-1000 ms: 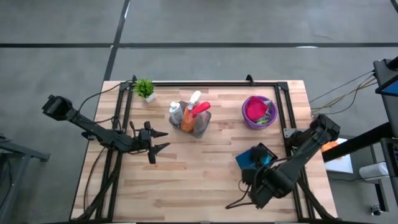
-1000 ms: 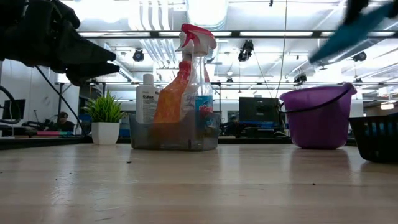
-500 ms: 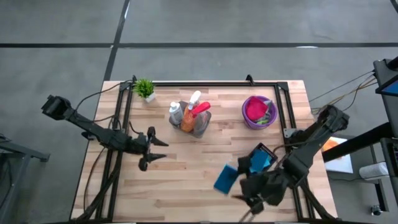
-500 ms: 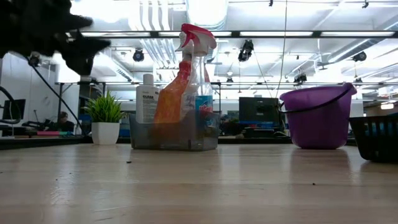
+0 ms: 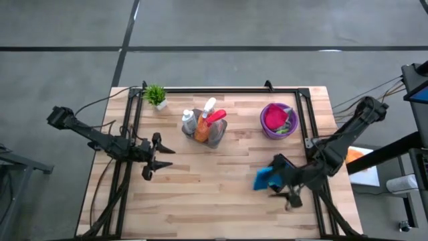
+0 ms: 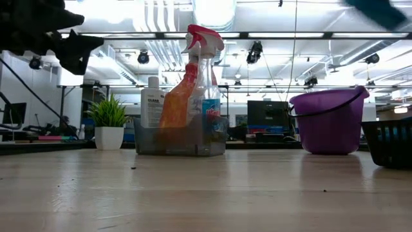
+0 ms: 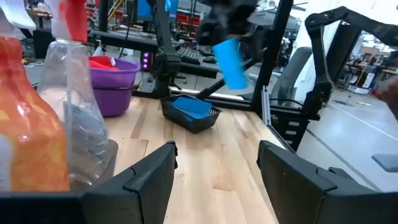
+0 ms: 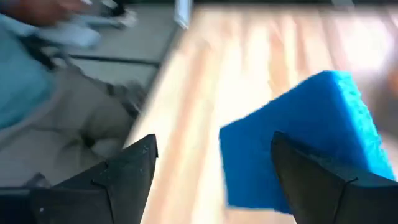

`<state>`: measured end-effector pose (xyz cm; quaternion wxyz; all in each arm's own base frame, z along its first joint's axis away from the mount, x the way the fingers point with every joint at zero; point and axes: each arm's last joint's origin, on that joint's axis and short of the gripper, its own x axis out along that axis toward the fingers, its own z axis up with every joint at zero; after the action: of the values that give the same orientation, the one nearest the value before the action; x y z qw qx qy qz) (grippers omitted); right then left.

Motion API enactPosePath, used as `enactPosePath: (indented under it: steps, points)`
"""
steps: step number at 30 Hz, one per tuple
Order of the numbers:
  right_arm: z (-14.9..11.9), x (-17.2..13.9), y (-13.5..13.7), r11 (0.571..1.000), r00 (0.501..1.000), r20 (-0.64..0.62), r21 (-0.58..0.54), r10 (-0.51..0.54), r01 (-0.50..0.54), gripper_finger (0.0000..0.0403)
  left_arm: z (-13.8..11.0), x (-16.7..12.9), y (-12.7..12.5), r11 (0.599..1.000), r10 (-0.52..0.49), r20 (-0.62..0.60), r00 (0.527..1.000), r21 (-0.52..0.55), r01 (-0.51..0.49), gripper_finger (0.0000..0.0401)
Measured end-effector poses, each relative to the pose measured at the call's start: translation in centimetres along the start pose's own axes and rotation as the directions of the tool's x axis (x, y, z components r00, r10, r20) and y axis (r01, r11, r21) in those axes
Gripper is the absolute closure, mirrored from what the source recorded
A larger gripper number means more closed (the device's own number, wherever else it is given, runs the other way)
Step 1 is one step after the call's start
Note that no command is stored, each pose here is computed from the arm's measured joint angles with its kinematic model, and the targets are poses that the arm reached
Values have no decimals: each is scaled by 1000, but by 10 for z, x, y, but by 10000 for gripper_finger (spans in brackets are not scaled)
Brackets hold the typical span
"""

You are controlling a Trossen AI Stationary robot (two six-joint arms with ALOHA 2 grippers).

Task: Pick & Place Kitchen Items
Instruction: Put the blue sponge into the black basket

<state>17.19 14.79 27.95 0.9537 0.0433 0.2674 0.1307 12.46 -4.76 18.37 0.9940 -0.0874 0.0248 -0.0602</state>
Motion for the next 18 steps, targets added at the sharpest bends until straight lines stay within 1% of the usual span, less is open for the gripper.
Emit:
enactPosePath:
  steps: [2,5,7,10,14,18]
  points:
    - [-15,-7,-10,996,997,-59,68,-48,52,96,-1,-1,1,1000,10,-11,1000,3,-10,170]
    - [-36,-13,-22,980,986,-142,166,-89,112,96,-2,-1,1,1000,24,-23,999,-6,-24,170]
    - [-49,-16,-28,965,978,-188,225,-91,133,96,-3,-1,2,1000,30,-26,999,-8,-30,170]
    - [-59,-18,-33,940,977,-199,311,-77,138,96,-3,-1,2,999,32,-24,999,-13,-32,170]
    - [-72,-19,-38,912,965,-248,371,-87,178,96,-3,-1,2,999,32,-24,999,-14,-33,170]
    - [-88,-17,-44,871,924,-352,395,-151,293,96,-2,-1,2,999,32,-23,999,-17,-32,170]
